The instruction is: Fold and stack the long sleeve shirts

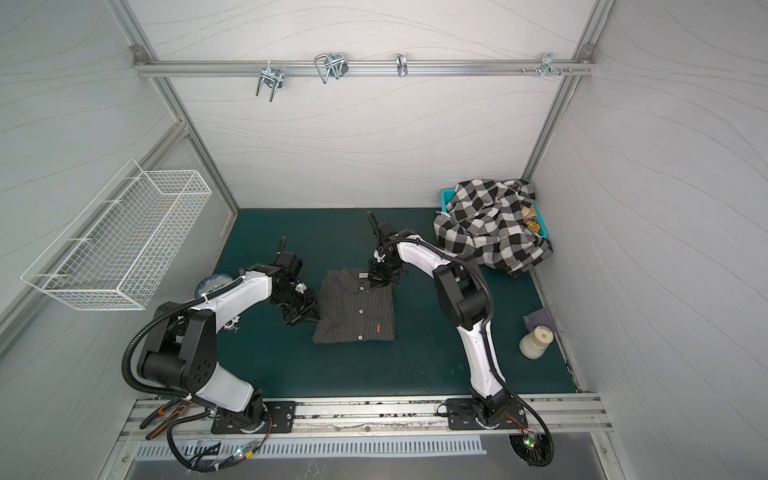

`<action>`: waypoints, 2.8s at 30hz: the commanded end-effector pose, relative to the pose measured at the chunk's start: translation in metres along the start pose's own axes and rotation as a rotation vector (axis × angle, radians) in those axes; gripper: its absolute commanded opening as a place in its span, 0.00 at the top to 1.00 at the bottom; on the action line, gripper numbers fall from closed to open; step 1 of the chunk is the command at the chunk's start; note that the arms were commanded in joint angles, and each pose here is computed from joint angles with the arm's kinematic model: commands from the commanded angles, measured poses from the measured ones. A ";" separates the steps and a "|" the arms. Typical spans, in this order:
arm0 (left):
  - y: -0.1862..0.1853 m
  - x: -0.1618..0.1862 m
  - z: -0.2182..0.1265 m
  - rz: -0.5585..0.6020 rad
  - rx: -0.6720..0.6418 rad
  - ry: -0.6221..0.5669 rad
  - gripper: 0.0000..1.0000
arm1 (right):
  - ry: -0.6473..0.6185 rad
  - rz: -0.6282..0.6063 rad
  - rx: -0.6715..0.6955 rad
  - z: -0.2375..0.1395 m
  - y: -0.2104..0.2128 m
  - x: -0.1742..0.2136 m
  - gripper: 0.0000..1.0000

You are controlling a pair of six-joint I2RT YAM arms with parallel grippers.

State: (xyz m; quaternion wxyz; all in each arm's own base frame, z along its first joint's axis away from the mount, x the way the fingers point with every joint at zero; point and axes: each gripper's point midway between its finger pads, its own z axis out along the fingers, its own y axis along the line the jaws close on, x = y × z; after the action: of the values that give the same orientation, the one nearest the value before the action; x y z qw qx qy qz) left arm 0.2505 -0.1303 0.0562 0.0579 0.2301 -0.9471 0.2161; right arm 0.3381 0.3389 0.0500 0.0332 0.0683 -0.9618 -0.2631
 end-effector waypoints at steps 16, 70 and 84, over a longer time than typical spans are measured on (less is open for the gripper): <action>-0.014 -0.021 -0.026 0.015 0.028 -0.066 0.49 | -0.048 -0.077 -0.030 -0.065 0.024 0.039 0.67; -0.001 -0.059 0.051 -0.132 0.238 0.037 0.54 | -0.137 0.189 -0.074 -0.110 -0.079 0.129 0.83; -0.020 -0.065 0.059 -0.105 0.233 0.038 0.87 | -0.119 0.204 -0.074 -0.099 -0.091 0.132 0.83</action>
State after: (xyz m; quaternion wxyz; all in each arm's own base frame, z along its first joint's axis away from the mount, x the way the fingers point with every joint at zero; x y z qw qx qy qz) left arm 0.3056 -0.1521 0.0158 0.0828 0.2785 -0.8842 0.3658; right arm 0.2297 0.1926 0.0935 0.0049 -0.0536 -0.9547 -0.2927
